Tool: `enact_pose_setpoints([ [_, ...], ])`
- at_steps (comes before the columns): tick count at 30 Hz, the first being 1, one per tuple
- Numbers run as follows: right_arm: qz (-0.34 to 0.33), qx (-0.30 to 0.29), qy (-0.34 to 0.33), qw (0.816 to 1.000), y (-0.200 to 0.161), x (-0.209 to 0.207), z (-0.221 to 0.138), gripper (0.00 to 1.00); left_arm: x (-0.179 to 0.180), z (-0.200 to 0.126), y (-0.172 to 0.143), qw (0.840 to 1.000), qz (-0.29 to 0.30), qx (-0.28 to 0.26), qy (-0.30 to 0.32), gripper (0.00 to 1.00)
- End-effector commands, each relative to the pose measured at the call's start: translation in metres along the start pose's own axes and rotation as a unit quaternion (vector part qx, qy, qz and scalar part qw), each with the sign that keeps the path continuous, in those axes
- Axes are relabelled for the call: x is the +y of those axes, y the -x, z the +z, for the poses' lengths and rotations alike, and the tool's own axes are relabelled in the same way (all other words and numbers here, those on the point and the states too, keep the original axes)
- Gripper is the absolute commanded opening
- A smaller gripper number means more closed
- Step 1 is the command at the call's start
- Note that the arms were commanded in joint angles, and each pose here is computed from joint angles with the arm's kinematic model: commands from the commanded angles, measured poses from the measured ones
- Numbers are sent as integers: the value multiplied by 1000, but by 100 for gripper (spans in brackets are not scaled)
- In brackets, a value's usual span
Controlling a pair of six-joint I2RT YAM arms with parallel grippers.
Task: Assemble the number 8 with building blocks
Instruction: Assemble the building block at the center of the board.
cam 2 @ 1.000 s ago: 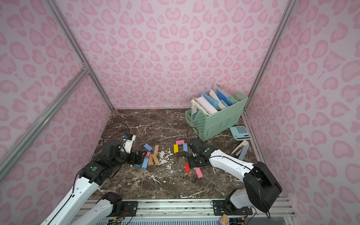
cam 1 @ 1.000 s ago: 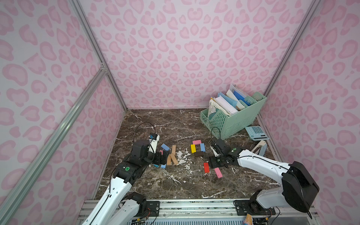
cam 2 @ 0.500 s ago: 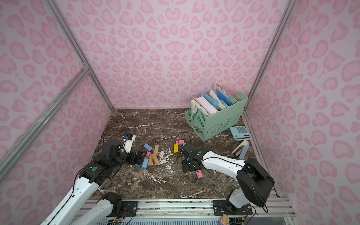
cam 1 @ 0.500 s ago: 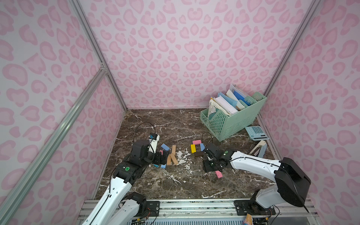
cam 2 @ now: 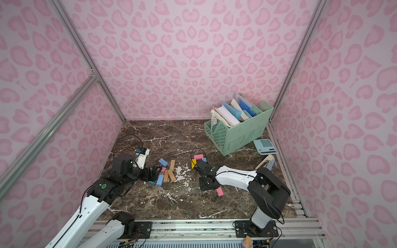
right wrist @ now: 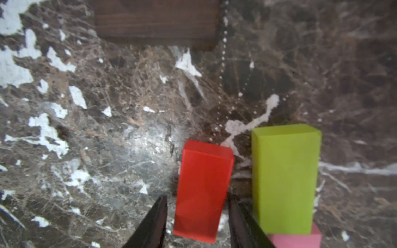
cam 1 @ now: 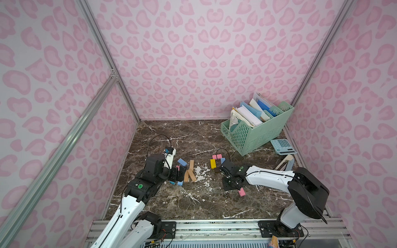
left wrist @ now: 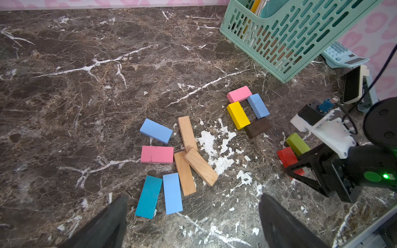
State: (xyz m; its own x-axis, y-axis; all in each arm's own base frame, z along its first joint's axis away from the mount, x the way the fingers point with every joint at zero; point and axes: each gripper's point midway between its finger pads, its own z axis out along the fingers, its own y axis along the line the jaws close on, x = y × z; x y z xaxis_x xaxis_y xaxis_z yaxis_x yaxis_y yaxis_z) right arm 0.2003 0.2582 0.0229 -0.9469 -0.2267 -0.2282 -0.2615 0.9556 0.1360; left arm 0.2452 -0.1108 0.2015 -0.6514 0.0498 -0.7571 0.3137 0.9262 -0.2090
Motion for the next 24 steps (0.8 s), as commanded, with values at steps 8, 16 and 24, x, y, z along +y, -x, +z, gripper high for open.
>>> enact_pose_setpoints([
  [8,-9,-8,-6,1000,9,26,7,28,-1,1,1,1000,3,-1,-3,98],
  [16,-5,-18,-5,1000,27,41,11,22,-1,1,1,1000,3,-2,-3,98],
  [24,5,-15,-18,1000,35,44,19,21,-1,1,1,1000,4,-2,-2,98],
])
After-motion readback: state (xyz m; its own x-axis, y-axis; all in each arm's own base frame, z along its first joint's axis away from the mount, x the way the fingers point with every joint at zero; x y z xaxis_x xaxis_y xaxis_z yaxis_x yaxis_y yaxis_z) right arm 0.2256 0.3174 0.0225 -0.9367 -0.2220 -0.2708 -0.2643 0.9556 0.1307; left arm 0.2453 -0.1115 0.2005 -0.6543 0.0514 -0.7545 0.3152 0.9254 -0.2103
